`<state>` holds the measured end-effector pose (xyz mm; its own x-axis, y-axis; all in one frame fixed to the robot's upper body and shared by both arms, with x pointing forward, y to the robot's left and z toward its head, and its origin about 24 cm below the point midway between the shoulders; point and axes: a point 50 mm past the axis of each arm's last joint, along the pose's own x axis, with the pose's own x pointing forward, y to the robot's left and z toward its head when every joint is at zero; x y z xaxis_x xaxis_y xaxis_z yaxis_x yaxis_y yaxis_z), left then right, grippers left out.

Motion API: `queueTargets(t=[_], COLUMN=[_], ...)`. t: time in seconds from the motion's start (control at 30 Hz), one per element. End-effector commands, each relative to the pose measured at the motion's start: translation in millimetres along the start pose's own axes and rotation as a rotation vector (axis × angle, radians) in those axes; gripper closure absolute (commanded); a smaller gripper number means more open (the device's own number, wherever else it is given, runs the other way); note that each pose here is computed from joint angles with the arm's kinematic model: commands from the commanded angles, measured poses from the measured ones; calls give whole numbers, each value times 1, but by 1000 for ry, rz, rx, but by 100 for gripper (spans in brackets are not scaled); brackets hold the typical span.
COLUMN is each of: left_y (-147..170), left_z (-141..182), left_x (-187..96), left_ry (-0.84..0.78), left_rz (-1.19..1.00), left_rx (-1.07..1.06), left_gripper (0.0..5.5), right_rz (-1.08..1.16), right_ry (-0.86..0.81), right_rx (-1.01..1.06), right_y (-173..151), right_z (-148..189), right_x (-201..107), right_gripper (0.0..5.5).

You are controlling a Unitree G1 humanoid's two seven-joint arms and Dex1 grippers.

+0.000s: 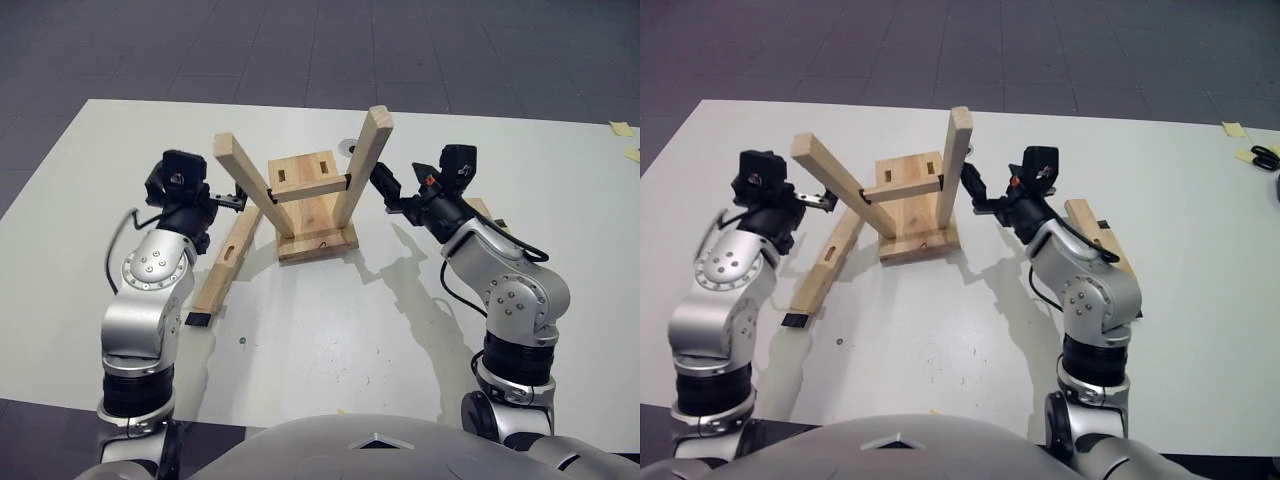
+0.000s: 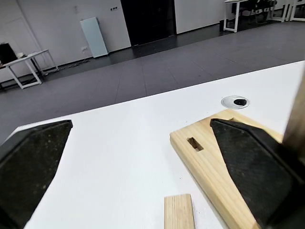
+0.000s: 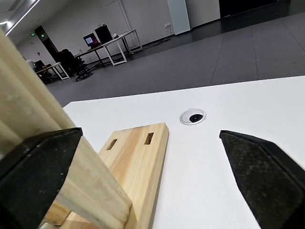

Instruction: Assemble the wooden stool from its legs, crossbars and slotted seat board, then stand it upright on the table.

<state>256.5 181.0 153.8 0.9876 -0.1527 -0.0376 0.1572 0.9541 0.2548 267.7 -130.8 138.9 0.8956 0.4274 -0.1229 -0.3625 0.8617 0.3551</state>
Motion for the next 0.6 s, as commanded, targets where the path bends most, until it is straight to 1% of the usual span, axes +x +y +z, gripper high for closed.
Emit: queueTargets(t=[0.03, 0.1, 0.13, 0.23, 0.3, 0.37, 0.5, 0.57, 0.6], left_y=[-31, -27, -26, -26, -28, -34, -50, -62, -72], left_z=[-25, -48, -54, -55, -47, -38, -13, 0, 9], left_x=[-1, -5, -6, -7, -3, 0, 4, 8, 12], left_ry=[68, 143, 160, 145, 112, 74, -24, -76, -111], left_rz=[-245, -203, -194, -186, -187, -221, -378, -478, -553], left_rx=[-4, 1, -4, -21, -33, -32, -2, 26, 40], left_gripper=[10, 10, 10, 10, 10, 10, 10, 10, 10], right_rz=[209, 128, 91, -48, -199, -346, -524, -598, -620], right_ry=[35, 45, 47, 31, -32, -105, -262, -371, -440], right_rx=[8, -15, -24, -77, -136, -150, -145, -141, -144], right_y=[27, 10, 1, -25, -45, -64, -89, -100, -104], right_z=[-2, -3, -2, 2, 12, 22, 49, 70, 84], right_x=[4, 1, -1, -5, -7, -10, -18, -24, -27], right_gripper=[11, 11, 11, 11, 11, 11, 11, 11, 11])
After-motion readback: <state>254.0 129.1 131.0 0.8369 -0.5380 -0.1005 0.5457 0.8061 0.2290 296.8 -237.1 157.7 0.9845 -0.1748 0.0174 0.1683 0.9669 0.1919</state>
